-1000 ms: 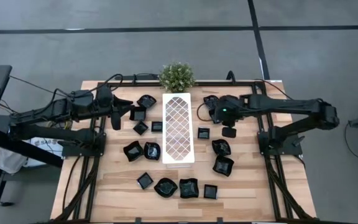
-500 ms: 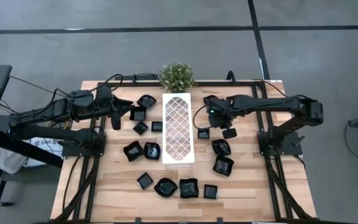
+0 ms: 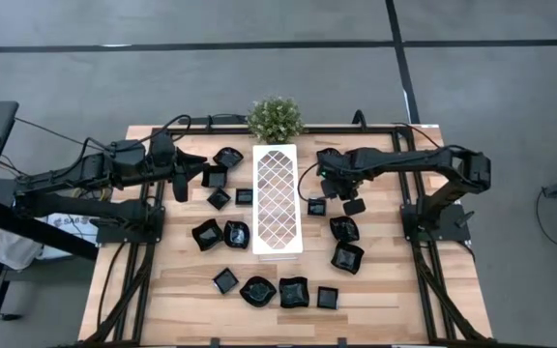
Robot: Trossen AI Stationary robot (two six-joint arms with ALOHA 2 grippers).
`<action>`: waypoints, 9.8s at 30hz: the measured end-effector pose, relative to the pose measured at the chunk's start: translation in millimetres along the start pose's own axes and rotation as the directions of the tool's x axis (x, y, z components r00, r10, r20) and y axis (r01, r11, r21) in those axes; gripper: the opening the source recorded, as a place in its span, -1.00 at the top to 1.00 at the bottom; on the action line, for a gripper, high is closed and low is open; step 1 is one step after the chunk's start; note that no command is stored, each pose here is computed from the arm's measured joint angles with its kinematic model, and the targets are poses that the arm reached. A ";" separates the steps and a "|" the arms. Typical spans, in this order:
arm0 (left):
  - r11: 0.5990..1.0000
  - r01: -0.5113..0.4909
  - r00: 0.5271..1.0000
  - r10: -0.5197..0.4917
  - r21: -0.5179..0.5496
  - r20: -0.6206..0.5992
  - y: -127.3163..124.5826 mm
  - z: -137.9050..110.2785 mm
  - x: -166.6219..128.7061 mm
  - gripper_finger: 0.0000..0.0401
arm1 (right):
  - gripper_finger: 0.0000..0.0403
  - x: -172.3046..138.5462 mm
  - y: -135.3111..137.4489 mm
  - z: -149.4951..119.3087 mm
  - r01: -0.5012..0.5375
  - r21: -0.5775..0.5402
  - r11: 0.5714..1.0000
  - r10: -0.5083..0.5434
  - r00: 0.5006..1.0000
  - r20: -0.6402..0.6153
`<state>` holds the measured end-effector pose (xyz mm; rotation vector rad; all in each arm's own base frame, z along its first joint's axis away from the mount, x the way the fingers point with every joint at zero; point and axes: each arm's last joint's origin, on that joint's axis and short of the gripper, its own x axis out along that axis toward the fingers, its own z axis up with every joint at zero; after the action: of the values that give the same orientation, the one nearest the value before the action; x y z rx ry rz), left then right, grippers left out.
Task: Pick & Place Mini shaped plates
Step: Put the distorted square plate on the shelf, then stack the distorted square plate on the other distorted square plate on the shelf
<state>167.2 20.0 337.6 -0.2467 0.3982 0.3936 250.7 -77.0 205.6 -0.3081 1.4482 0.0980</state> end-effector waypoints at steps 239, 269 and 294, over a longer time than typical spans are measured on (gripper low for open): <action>0.982 0.088 0.990 -0.069 0.166 -0.119 -13.8 -15.3 -5.3 0.53 | 0.04 -215.7 -59.6 112.2 0.286 0.243 0.927 -0.355 0.879 0.319; 0.916 0.132 0.767 0.148 0.379 -0.624 25.7 -50.6 62.6 0.53 | 0.21 -235.7 -93.4 -13.4 -0.208 0.275 0.939 -0.022 0.760 0.649; 0.842 0.120 0.787 0.243 0.525 -0.568 47.9 -103.3 80.3 0.53 | 0.38 -146.6 13.6 -62.6 -0.210 0.478 0.853 -0.284 0.582 0.762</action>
<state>181.6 56.9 204.0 0.2121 1.1584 0.2409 168.7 -63.1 342.3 0.1754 0.4680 -0.1870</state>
